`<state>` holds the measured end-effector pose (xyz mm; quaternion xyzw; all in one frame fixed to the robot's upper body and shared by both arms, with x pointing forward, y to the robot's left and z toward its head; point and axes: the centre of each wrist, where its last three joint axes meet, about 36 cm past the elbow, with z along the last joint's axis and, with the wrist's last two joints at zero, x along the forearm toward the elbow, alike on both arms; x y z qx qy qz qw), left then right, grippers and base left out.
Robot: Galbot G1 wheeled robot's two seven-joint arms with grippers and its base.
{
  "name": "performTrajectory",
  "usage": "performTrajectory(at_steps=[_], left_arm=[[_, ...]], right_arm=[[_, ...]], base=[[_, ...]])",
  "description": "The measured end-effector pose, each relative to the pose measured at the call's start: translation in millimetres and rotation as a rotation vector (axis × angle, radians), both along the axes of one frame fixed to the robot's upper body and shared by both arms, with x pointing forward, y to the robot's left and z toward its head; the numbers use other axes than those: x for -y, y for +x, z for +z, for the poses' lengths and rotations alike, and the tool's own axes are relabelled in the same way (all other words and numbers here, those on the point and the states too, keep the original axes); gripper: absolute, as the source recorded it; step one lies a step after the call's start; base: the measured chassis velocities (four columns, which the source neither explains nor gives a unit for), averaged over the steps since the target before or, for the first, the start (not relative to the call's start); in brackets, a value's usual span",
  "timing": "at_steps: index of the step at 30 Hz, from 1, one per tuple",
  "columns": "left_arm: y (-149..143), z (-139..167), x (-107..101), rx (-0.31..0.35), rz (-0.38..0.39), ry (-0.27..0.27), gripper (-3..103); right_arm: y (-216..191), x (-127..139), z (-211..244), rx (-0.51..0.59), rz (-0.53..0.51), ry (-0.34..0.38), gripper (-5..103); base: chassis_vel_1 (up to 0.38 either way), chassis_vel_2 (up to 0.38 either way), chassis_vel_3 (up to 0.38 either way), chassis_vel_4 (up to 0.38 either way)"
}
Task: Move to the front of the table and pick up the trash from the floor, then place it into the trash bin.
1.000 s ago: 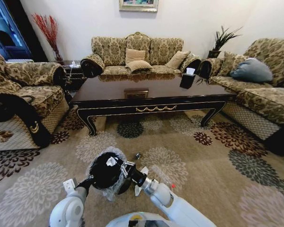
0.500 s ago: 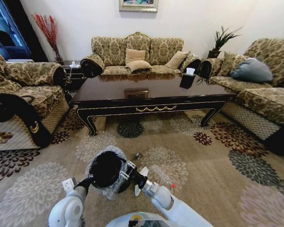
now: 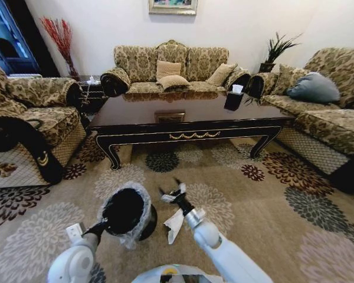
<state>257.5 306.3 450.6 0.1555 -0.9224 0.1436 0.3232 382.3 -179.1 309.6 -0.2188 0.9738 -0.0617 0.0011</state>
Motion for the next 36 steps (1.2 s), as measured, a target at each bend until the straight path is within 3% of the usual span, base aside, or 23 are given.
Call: performTrajectory(at_steps=[2, 3, 4, 7, 12, 23, 36], left_arm=[[-2, 2, -3, -0.003, 0.001, 0.018, 2], [-2, 2, -3, -0.003, 0.001, 0.018, 2], [-4, 5, -3, -0.002, 0.001, 0.024, 2], [-8, 9, -2, 0.001, -0.001, 0.031, 2], [-14, 12, 3, -0.005, 0.006, 0.033, 2], [-20, 14, 10, -0.009, 0.012, 0.027, 2], [-17, 28, -8, 0.036, 0.040, 0.046, 2]], right_arm=[[6, 20, -8, -0.121, -0.082, -0.115, 100], [6, 20, -8, -0.121, -0.082, -0.115, 100], [9, 31, -11, -0.208, -0.117, -0.156, 100], [11, 48, -17, -0.325, -0.129, -0.157, 100], [10, 62, -39, -0.397, -0.155, -0.194, 100], [2, 54, -76, -0.560, -0.311, -0.185, 100], [-27, 58, -106, -0.637, -0.290, -0.281, 100]], base=[[0.000, 0.000, 0.000, 0.000], [0.000, 0.000, 0.000, 0.000], [0.000, 0.000, 0.000, 0.000], [0.000, 0.000, 0.000, 0.000], [0.000, 0.000, 0.000, 0.000], [0.000, 0.000, 0.000, 0.000], [0.000, 0.000, 0.000, 0.000]])
